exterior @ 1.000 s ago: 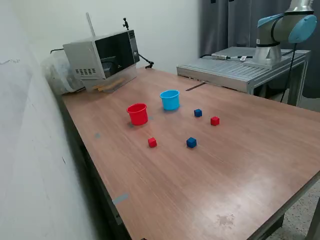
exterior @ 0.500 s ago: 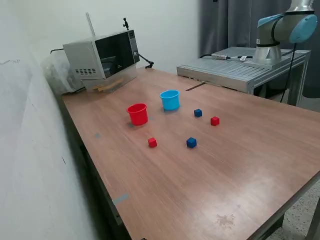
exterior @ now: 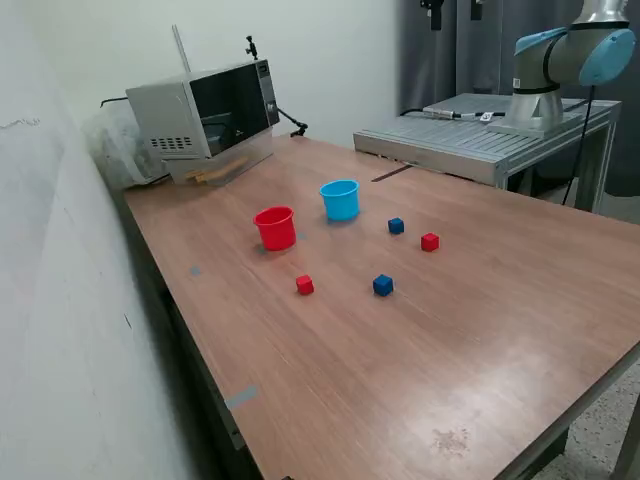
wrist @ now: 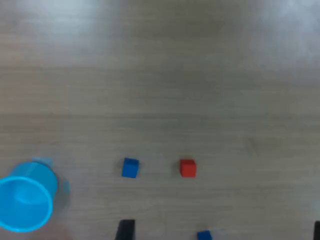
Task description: Place red objects in the red bin, and blue objects in the blue bin.
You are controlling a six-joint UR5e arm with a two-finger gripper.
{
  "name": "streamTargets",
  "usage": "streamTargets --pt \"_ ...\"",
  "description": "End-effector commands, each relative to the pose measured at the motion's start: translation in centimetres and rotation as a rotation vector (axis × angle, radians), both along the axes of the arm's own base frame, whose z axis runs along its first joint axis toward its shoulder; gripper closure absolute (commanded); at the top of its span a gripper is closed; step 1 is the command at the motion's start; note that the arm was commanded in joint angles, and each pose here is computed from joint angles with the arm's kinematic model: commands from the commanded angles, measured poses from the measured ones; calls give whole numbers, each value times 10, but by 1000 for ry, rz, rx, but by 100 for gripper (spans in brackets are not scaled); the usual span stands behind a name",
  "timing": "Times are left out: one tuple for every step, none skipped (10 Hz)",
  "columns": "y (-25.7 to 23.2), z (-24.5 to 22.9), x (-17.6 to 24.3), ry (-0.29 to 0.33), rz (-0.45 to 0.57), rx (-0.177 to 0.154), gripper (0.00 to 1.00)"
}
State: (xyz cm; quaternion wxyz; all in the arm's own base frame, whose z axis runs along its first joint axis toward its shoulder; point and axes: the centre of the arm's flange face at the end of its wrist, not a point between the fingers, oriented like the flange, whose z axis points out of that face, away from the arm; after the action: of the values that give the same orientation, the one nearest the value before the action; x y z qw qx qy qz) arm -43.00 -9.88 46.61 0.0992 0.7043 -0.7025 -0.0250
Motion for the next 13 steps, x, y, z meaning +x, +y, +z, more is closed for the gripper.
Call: streamTargets --pt "4 -90 -30 2 -41 -22 0" --pt "7 -130 -45 -28 -48 -14 0" --pt "11 -171 -60 -64 -74 -5 0" --pt "15 -198 -71 -93 -82 10 0" --pt "19 -215 -79 -93 -88 38 0" --pt "20 -226 -84 -101 -89 51 0" --pt "21 -234 -94 -112 -90 50 0" --pt "21 -242 -106 -117 -105 49 0" --pt "24 -252 -115 -127 -140 57 0" --pt "25 -260 -120 -130 -147 62 0" --pt "22 -268 -123 -135 -148 61 0" --pt "16 -275 -127 -141 -142 66 0" --pt "15 -278 -136 -133 -141 68 0"
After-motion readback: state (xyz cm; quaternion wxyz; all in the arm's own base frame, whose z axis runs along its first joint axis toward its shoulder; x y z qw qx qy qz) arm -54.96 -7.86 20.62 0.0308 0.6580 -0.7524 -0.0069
